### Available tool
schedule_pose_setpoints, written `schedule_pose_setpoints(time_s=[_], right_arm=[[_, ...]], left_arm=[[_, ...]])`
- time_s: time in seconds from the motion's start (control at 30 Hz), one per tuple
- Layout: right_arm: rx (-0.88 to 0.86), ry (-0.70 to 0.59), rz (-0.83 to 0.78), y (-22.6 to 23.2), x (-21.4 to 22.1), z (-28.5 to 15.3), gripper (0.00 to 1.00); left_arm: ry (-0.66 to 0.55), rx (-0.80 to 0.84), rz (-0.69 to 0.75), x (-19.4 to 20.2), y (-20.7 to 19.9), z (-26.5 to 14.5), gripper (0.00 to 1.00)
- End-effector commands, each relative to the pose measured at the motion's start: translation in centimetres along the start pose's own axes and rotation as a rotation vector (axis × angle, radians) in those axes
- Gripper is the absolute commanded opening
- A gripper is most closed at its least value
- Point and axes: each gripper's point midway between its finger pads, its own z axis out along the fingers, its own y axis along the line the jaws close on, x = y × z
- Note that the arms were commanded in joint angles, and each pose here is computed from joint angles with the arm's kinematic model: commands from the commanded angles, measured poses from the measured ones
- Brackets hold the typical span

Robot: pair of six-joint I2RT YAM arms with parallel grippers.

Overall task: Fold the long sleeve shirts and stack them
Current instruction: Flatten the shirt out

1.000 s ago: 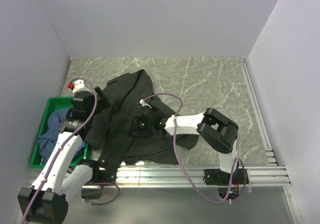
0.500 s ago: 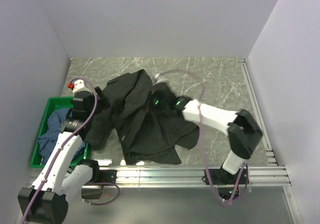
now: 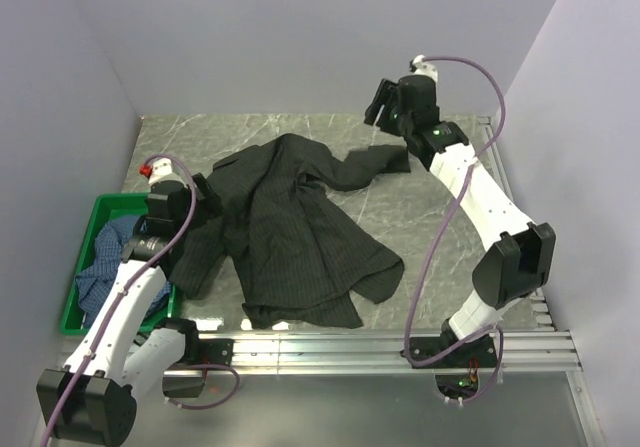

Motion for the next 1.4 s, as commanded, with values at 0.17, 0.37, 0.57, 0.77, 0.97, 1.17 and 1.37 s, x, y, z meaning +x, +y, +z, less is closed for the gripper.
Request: schedule_pose_setpoints(time_s=[0.17,0.37,0.57,0.77,0.97,1.17,1.37], right_arm=[[-0.103,0.35,-0.176,0.2,17.8,-5.5,0.72],[-0.068,0.509,-0.144,-3.3,26.9,-6.7,0.67],[0.014,0.634,-0.153,-5.7,31.7,-5.9,0.61],[0.188,0.7,-0.103,-10.2,33.5,-4.4,0.43],[0.359,0.653,-0.023,-16.0,29.9,-1.8,0.34],[0.447,0.486,0.004,-16.2,21.3,1.4,0.33],[0.23,0.359,-0.126,-9.9,15.5,-0.5,0.55]], left_arm=[[0.044,0.033,0.01,0.3,-0.9,0.7,0.91],[0.038,0.017,0.007,0.3,-0.6,0.9,0.91],[0.056,-0.023,0.012,0.7,0.0,1.2,0.91],[0.039,-0.033,0.009,0.4,0.3,1.1,0.91],[0.047,-0.035,0.01,0.6,0.3,1.2,0.91],[0.056,-0.034,0.016,0.8,0.3,1.3,0.92],[0.08,-0.054,0.026,1.1,0.5,1.8,0.92]])
